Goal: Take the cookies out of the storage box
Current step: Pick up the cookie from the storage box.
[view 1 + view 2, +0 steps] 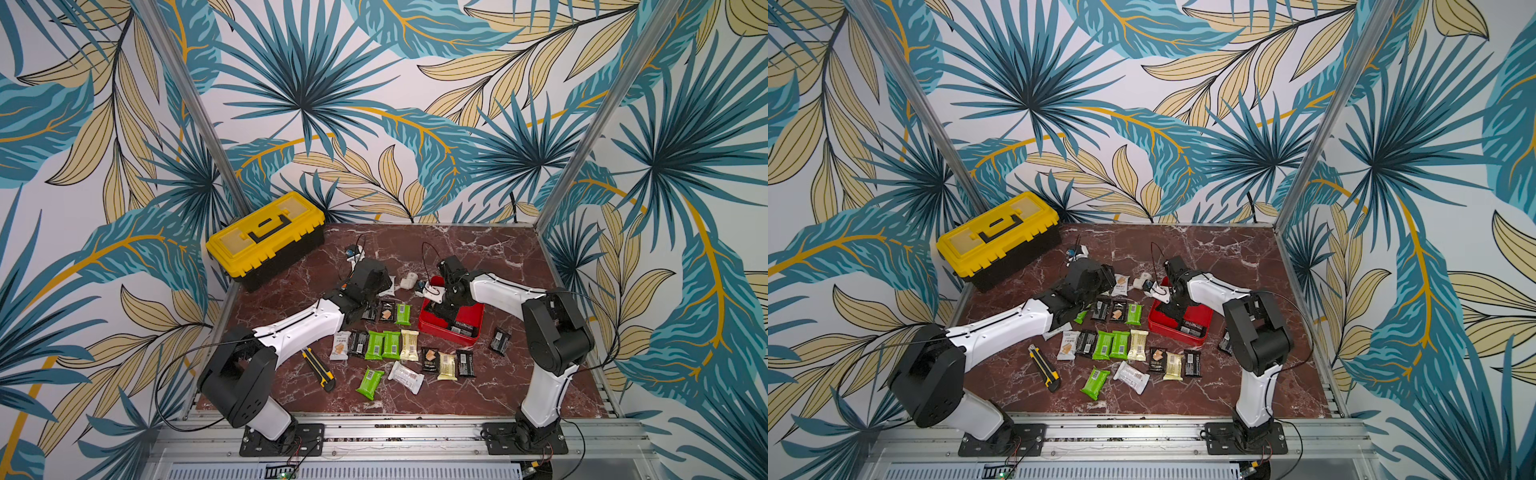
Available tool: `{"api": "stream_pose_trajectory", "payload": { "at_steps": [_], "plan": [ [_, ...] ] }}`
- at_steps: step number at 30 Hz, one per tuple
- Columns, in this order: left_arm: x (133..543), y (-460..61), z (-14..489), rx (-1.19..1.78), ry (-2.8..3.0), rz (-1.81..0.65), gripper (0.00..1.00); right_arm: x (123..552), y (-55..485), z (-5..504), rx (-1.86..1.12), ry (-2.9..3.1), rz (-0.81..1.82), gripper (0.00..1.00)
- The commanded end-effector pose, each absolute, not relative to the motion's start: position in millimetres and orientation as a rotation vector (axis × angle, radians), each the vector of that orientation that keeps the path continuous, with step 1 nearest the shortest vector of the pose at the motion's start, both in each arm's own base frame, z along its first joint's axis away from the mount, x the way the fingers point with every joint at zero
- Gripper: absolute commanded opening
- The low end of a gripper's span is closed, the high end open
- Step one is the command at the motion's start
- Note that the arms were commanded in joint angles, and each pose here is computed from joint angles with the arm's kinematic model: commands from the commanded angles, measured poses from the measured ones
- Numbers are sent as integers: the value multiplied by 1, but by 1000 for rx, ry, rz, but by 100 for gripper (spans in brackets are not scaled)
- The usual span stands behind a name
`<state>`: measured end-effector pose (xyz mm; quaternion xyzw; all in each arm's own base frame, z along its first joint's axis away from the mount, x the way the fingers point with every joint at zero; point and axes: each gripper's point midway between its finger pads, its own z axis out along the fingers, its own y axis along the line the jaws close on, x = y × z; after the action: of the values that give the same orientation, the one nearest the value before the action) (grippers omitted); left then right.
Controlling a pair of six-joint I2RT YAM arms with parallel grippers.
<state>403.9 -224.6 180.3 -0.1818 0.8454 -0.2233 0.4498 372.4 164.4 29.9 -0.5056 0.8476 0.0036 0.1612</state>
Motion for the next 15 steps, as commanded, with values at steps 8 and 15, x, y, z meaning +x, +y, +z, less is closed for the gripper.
{"api": "stream_pose_trajectory", "payload": {
  "at_steps": [8, 15],
  "plan": [
    [401, -217, 186, -423, 2079, -522, 59, 364, 163, 77, -1258, 2397, 40, 35],
    [399, -219, 188, -402, 2080, -540, 59, 368, 144, 114, -891, 2422, 39, 30]
  ]
}}
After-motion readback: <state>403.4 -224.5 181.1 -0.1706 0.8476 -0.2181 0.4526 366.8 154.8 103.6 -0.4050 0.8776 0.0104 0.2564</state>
